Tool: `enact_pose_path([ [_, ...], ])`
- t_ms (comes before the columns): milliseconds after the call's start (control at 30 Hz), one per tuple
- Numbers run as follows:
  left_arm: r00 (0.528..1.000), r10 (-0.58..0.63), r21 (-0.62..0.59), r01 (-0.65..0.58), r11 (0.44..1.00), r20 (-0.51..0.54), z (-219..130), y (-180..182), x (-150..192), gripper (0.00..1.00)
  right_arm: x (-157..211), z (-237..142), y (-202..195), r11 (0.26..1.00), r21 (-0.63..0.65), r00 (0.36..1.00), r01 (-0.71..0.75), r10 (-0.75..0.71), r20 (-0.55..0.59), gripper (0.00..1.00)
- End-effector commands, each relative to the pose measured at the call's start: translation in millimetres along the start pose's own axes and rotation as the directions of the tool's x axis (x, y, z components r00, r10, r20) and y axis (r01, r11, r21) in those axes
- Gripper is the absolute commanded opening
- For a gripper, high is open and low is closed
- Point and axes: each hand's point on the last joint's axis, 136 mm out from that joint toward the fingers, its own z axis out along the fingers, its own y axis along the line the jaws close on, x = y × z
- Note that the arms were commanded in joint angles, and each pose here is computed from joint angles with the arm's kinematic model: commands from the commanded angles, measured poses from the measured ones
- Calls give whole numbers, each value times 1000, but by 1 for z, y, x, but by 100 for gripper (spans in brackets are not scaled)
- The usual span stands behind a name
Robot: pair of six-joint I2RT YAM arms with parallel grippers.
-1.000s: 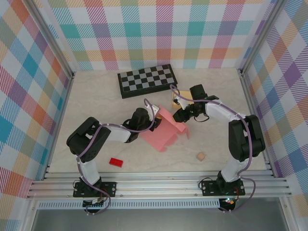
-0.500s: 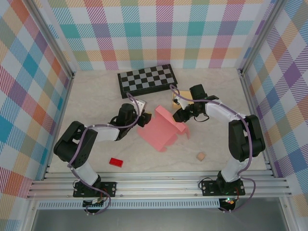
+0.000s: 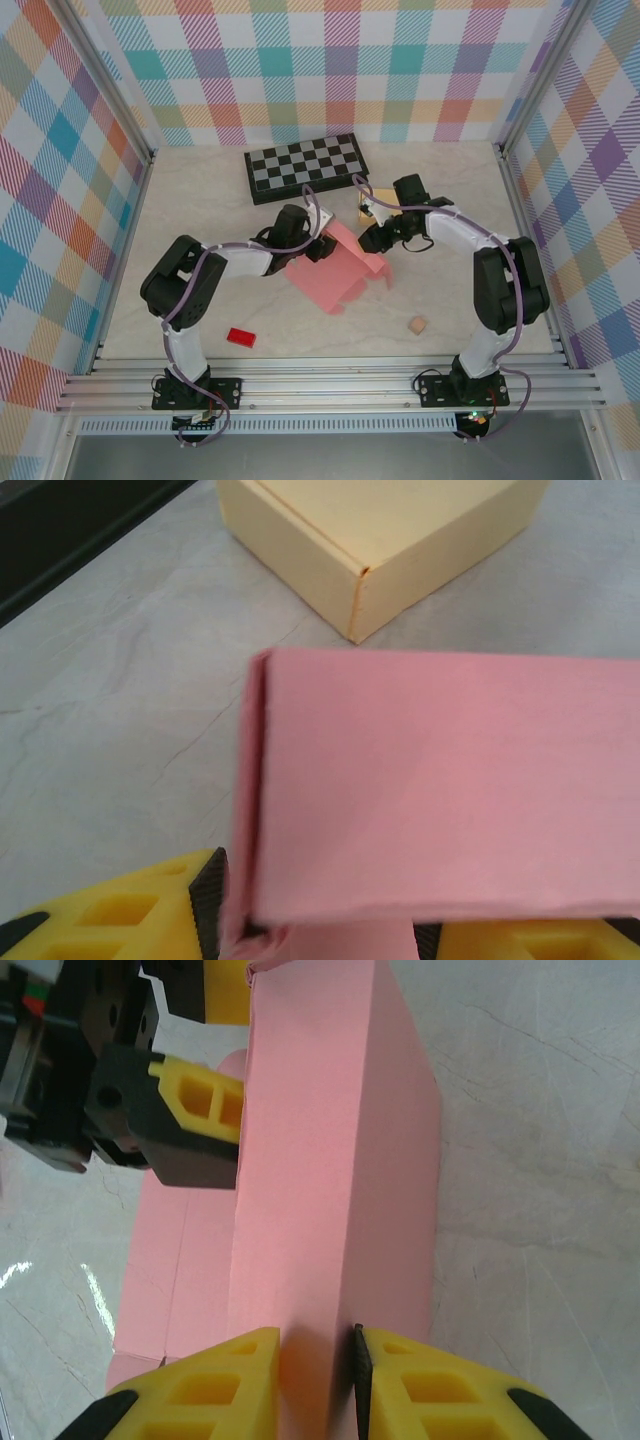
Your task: Fold the paper box
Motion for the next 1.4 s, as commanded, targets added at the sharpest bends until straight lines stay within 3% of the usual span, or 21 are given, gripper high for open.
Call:
enact_pose_path([
  [0,997,70,-14,-71,997,-42,4,-1,5,50,16,11,-1,999,-11,996,-39,39,-75,26],
  [133,995,95,-50,-97,994,-34,4,-7,4,43,15,11,-2,999,-10,996,-40,39,-76,26],
  [267,996,91,-101,-90,991,7,-1,-15,3,23,14,11,2,998,-29,996,-54,52,-69,26],
  [433,999,17,-189,-7,982,51,-17,-17,7,23,11,11,13,992,-62,993,-114,111,-46,25],
  [833,975,-204,-211,219,953,91,-44,-21,21,28,19,25,22,984,-24,982,-179,177,-69,25],
  [1000,972,-228,-216,234,948,54,-66,-21,42,42,25,26,27,986,-34,983,-163,160,-92,25],
  [1233,972,-197,-168,218,961,131,-116,-18,62,62,29,20,35,997,-69,992,-38,29,-126,25],
  [1367,952,-250,-112,271,956,175,-114,0,59,65,25,15,48,988,-144,993,54,-69,-97,26],
])
